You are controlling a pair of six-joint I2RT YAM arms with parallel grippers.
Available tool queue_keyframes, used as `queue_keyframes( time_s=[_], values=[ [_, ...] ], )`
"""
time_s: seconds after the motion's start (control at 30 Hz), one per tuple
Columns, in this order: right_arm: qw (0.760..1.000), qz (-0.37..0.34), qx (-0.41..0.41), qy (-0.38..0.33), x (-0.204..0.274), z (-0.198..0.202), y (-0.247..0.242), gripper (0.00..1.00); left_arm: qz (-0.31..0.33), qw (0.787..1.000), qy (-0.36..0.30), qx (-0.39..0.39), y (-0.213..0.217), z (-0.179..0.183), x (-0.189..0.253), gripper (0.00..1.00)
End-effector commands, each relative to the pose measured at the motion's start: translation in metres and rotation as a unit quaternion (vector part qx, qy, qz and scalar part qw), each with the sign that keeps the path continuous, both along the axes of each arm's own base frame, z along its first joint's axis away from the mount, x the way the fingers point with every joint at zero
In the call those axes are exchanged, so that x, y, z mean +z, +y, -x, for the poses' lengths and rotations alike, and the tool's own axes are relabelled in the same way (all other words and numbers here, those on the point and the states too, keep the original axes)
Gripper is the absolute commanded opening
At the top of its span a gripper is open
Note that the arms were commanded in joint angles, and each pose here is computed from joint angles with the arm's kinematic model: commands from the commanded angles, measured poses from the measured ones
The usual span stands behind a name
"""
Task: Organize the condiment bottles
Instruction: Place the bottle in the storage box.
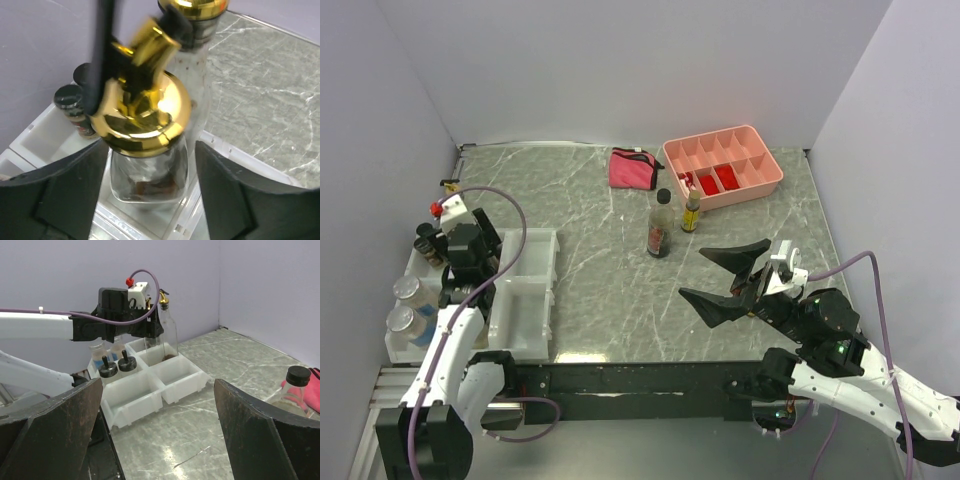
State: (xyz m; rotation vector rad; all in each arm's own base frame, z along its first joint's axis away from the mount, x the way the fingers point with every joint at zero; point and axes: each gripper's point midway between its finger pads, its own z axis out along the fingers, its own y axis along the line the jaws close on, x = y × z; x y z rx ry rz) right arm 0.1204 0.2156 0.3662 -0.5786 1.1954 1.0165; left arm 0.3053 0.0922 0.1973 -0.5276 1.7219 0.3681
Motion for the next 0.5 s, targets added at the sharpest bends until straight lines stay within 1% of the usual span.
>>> queue_keyframes(
  time_s=[0.0, 0.07, 0.13, 0.17, 0.23, 0.27, 0.33, 0.43, 0.47],
  values=[
    [1.0, -0.012, -0.005, -0.004, 0.009, -0.001, -0.002, 1.0, 0.009, 0.998, -0.069, 0.002, 0.0, -0.005, 0.043, 0.78],
    [1.0, -0.013, -0.006, -0.005, 0.009, -0.001, -0.002, 1.0, 0.01, 0.997, -0.07, 0.002, 0.0, -0.002, 0.049, 0.84],
    [1.0, -0.015, -0.005, -0.005, 0.01, 0.0, -0.003, 1.0, 0.012, 0.997, -0.076, -0.003, -0.002, 0.001, 0.058, 0.88],
    [1.0, -0.015, -0.005, -0.005, 0.01, 0.0, -0.004, 1.0, 0.012, 0.997, -0.077, -0.007, -0.003, 0.003, 0.065, 0.93],
    [1.0, -0.014, -0.005, -0.004, 0.009, 0.0, -0.003, 1.0, 0.011, 0.996, -0.089, -0.017, -0.007, 0.008, 0.084, 0.98],
    [1.0, -0.015, -0.005, -0.005, 0.01, 0.0, -0.004, 1.0, 0.01, 0.996, -0.084, -0.028, -0.01, 0.01, 0.087, 0.99],
    [1.0, -0.012, -0.002, -0.003, 0.008, 0.0, -0.001, 1.0, 0.003, 0.994, -0.109, -0.03, -0.011, 0.017, 0.11, 0.99],
    [1.0, -0.007, 0.0, 0.0, 0.006, -0.002, 0.003, 1.0, 0.005, 0.99, -0.141, -0.005, -0.004, 0.03, 0.132, 0.99],
    [1.0, -0.005, 0.001, 0.002, 0.005, -0.002, 0.005, 1.0, 0.02, 0.987, -0.158, 0.016, 0.0, 0.034, 0.138, 1.0]
  ],
)
